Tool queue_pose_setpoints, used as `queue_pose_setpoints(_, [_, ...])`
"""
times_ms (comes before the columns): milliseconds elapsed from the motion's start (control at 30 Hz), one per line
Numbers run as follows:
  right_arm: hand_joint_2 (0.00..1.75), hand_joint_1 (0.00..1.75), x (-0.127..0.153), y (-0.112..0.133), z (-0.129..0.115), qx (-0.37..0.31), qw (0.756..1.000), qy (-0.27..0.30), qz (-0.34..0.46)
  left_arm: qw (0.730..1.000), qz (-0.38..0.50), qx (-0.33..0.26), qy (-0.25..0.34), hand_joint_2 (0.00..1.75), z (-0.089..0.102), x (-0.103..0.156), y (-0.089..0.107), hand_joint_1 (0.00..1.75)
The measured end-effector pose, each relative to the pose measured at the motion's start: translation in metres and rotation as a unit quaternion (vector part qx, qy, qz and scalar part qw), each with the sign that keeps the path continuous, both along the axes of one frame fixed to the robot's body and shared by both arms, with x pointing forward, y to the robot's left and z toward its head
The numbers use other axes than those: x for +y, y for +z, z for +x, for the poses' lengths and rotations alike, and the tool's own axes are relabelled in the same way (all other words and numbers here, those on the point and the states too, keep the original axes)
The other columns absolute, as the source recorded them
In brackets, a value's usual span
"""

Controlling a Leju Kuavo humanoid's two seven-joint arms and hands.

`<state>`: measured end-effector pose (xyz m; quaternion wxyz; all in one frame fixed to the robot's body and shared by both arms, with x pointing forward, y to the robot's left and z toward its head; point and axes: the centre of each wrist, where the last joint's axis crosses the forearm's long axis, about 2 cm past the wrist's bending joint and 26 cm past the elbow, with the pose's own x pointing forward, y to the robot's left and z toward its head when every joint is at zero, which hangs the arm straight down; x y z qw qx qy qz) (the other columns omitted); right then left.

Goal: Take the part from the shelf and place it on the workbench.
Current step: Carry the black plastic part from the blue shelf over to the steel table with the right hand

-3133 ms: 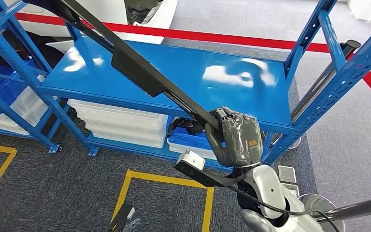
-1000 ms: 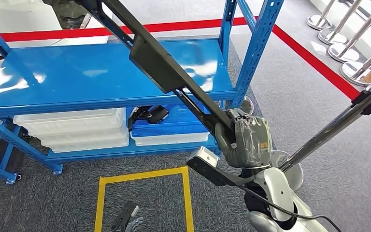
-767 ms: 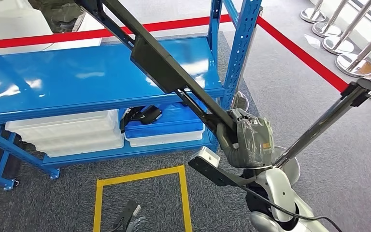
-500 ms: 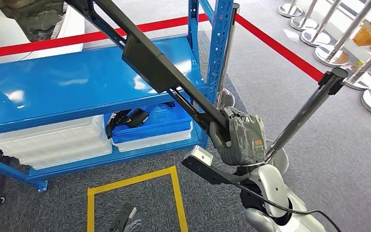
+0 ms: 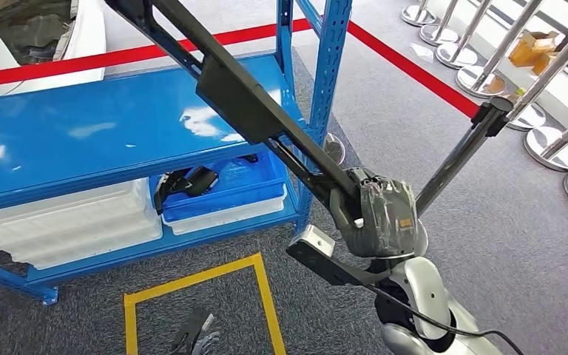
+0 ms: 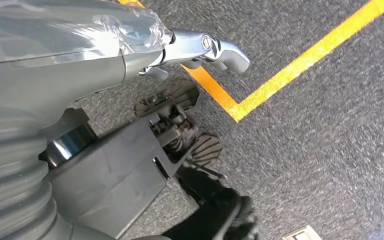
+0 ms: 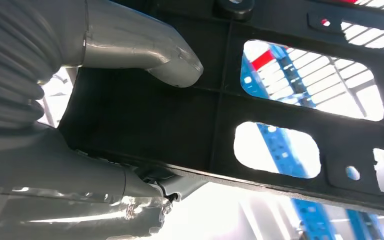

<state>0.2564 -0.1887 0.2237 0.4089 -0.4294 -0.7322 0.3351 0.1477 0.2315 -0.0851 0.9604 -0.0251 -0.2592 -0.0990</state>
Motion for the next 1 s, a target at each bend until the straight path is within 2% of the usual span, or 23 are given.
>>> queue_pose_setpoints(1000, [1.75, 1.64, -0.0019, -0.0003, 0.0004, -0.002, 1.000, -0.005, 0.000, 1.000, 0.000, -0.001, -0.004, 1.75, 0.0039, 0.0000, 0.0013, 0.00])
